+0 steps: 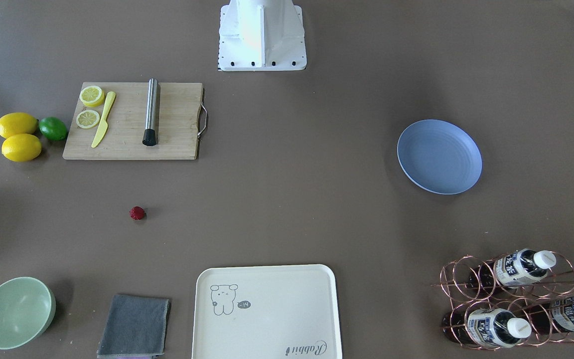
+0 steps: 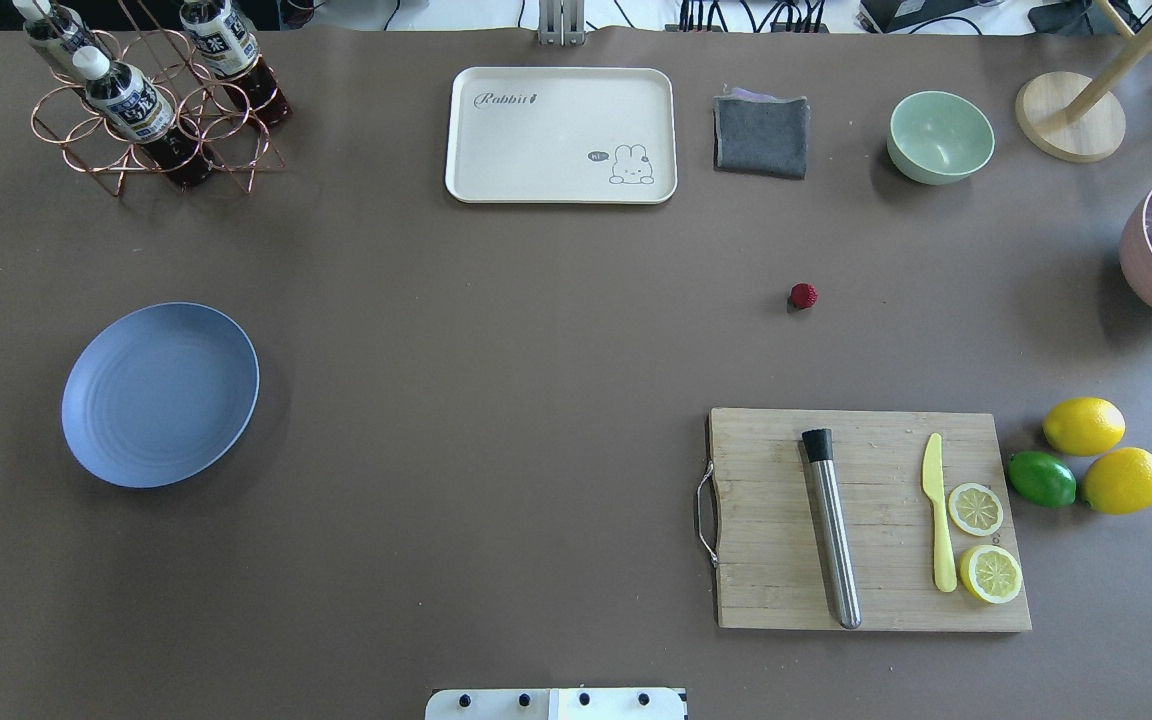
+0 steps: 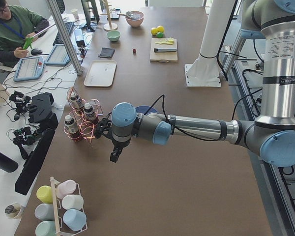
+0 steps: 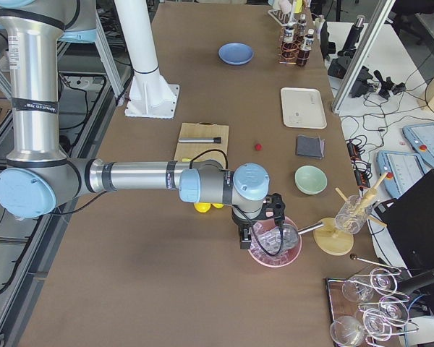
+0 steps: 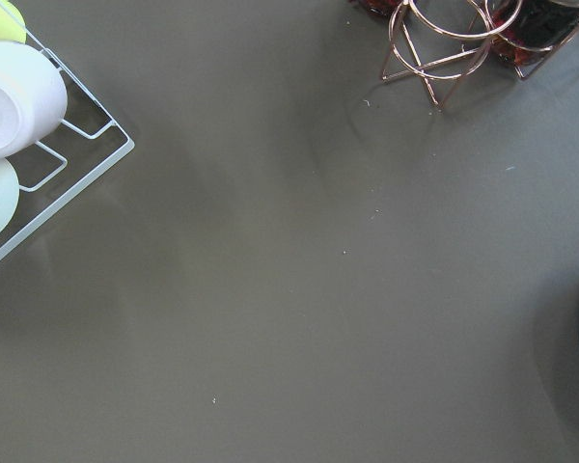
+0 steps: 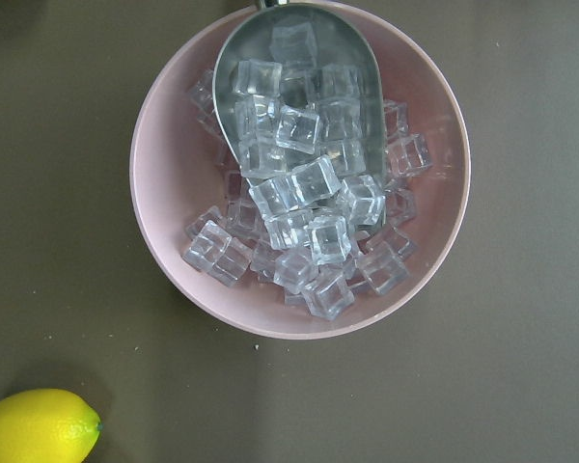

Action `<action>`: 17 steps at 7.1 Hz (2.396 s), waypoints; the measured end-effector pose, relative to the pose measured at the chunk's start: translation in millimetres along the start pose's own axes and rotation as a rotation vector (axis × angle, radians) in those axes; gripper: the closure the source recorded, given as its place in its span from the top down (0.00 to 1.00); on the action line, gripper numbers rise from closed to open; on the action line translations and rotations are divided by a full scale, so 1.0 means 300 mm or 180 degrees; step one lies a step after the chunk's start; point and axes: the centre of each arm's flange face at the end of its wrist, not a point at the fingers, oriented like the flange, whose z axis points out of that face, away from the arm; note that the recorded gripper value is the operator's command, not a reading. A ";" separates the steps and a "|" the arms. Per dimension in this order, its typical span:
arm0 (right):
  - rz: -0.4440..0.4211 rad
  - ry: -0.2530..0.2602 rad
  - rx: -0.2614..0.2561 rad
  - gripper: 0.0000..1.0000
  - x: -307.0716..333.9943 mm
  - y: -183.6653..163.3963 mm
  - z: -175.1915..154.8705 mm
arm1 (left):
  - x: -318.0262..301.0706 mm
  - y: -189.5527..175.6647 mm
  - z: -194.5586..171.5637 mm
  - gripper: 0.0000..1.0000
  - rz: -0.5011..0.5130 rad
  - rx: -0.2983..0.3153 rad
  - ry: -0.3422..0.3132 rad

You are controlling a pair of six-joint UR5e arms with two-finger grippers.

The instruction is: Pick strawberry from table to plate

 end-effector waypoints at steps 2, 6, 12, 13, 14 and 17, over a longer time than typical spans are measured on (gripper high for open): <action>-0.0037 0.0001 0.0002 1.00 -0.017 -0.006 -0.001 | 0.022 0.015 -0.002 0.98 0.0080 0.0061 0.0108; -0.0218 -0.0013 0.0055 1.00 -0.076 -0.027 0.016 | 0.121 0.035 0.098 0.98 0.0184 0.0064 0.0246; 0.0150 -0.0242 0.0355 1.00 -0.377 -0.098 0.132 | 0.454 0.153 0.483 0.98 -0.0407 0.0231 0.0816; 0.0201 -0.0266 0.0338 1.00 -0.432 -0.100 0.165 | 0.546 0.175 0.562 0.98 -0.0454 0.0273 0.0845; 0.0246 -0.0263 0.0311 1.00 -0.485 -0.101 0.194 | 0.618 0.192 0.629 0.98 -0.0454 0.0308 0.0818; 0.0335 -0.0259 0.0281 1.00 -0.599 -0.101 0.226 | 0.658 0.226 0.707 0.97 -0.0431 0.0303 0.0755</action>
